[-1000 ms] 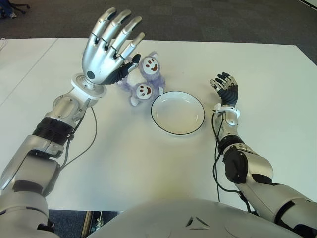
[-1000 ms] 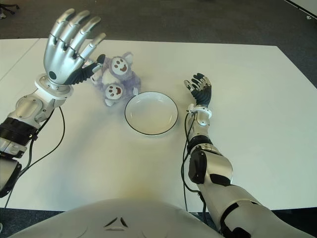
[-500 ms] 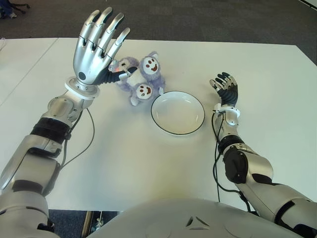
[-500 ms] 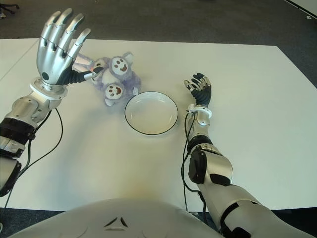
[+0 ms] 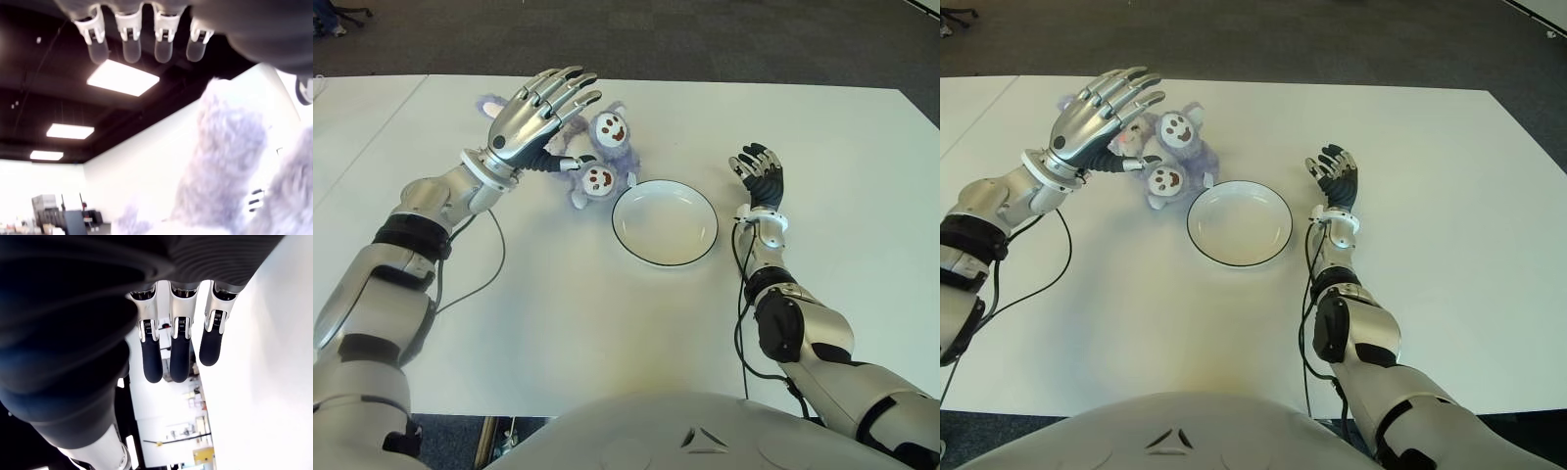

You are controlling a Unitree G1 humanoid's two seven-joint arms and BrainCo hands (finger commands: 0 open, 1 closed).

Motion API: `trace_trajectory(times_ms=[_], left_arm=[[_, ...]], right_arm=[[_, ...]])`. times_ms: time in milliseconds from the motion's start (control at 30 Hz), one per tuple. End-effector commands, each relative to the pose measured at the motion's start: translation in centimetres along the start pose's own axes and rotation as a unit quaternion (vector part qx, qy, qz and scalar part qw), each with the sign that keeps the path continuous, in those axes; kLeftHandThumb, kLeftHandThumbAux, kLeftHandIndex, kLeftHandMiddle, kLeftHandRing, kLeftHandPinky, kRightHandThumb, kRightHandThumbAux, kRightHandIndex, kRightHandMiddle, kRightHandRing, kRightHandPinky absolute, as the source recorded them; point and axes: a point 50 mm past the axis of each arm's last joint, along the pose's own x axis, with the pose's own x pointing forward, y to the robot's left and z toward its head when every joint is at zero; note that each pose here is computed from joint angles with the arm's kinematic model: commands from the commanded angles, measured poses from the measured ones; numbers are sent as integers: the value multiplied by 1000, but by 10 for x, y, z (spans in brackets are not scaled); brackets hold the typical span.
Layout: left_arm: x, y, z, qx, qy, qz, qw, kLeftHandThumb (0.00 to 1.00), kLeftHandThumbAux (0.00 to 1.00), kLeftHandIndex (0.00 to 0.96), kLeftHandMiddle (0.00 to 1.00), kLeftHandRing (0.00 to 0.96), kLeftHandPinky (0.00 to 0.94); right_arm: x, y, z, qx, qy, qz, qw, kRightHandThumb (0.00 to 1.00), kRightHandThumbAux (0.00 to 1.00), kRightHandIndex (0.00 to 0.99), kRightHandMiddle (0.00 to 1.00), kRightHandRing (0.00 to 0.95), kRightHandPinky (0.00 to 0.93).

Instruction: Put the doll into the plate.

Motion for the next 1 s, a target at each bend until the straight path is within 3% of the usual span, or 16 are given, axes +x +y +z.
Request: trace_trajectory(times_ms=[33, 133, 367, 633, 1000], left_arm=[[11, -29, -1, -38, 41, -87, 995, 276, 167, 0, 0, 0, 0], [12, -34, 4, -76, 38, -113, 990, 319, 165, 0, 0, 0, 0], [10, -47, 12, -132, 41, -171, 976, 339, 169, 0, 0, 0, 0], [15, -74, 24, -192, 78, -275, 939, 376, 197, 0, 0, 0, 0], [20, -93, 42, -230, 96, -314, 916, 381, 235, 0, 0, 0, 0]], right_arm=[[-83, -37, -97, 2, 243, -72, 967, 323, 897, 266, 281, 268, 255], [-83, -37, -97, 9, 244, -76, 967, 383, 894, 275, 291, 282, 275], [-81, -37, -96, 15, 243, -76, 967, 411, 889, 277, 293, 287, 275], [-82, -37, -97, 21, 244, -80, 966, 441, 881, 275, 295, 288, 282], [-82, -38, -96, 38, 237, -87, 967, 475, 880, 284, 304, 306, 306]])
